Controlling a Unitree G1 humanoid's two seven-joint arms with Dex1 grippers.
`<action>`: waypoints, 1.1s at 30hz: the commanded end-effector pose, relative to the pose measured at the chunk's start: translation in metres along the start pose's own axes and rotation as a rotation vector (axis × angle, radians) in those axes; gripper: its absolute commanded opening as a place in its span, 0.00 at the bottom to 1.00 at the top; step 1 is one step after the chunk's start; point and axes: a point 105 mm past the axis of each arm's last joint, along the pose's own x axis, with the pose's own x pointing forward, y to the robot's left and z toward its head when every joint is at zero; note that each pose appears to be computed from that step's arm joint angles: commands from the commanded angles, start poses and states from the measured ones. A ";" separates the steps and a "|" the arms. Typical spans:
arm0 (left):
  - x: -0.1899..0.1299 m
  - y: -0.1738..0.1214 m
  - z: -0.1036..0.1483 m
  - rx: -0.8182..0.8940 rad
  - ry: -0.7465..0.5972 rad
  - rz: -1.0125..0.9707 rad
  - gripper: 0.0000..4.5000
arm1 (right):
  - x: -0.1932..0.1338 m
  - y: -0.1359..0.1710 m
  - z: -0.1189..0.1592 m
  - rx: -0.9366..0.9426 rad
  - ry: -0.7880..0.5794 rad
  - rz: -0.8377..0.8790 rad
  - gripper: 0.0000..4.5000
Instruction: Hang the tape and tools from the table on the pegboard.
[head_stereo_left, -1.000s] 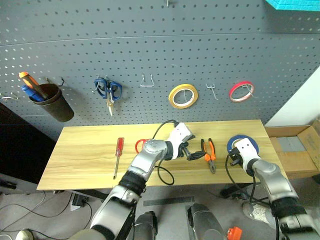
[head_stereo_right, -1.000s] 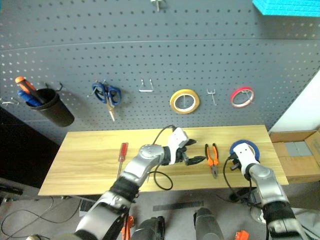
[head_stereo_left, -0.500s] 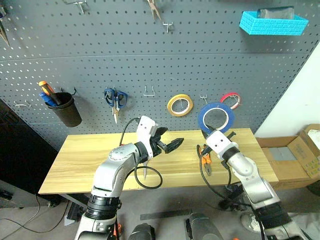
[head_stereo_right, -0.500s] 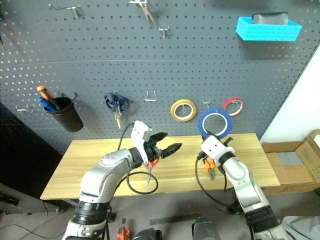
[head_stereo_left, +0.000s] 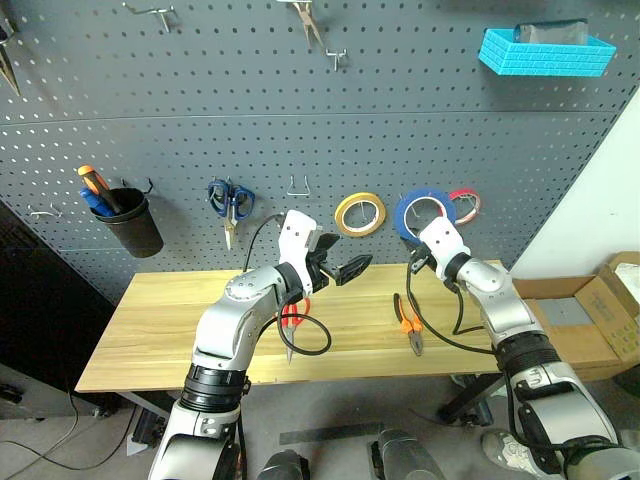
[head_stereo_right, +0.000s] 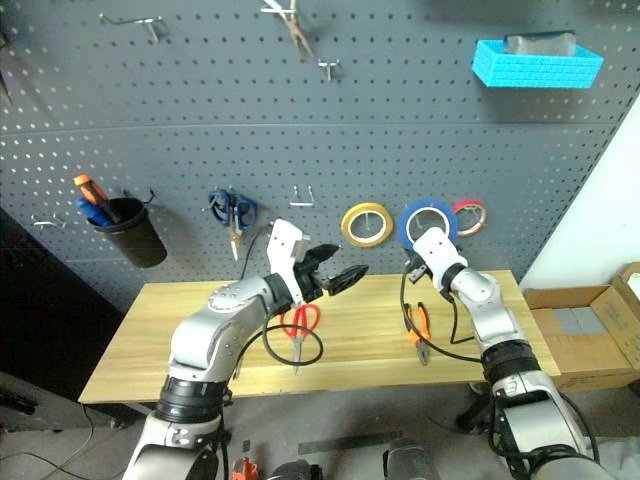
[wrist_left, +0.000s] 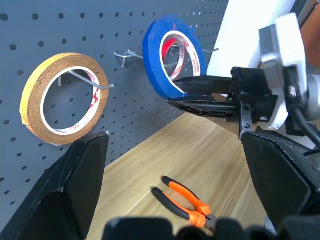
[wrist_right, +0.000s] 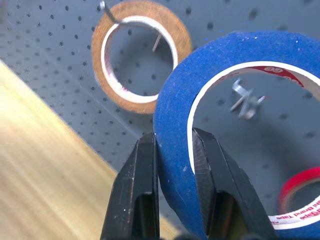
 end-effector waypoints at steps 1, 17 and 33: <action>0.001 -0.005 0.013 0.032 -0.049 -0.020 1.00 | 0.000 -0.011 0.012 0.028 -0.045 -0.038 0.30; -0.010 -0.017 -0.067 0.027 0.153 -0.061 1.00 | -0.050 0.067 -0.067 0.260 0.321 -0.030 0.99; -0.020 -0.006 -0.106 0.213 0.295 -0.107 1.00 | -0.022 0.050 -0.080 0.611 0.595 -0.259 0.99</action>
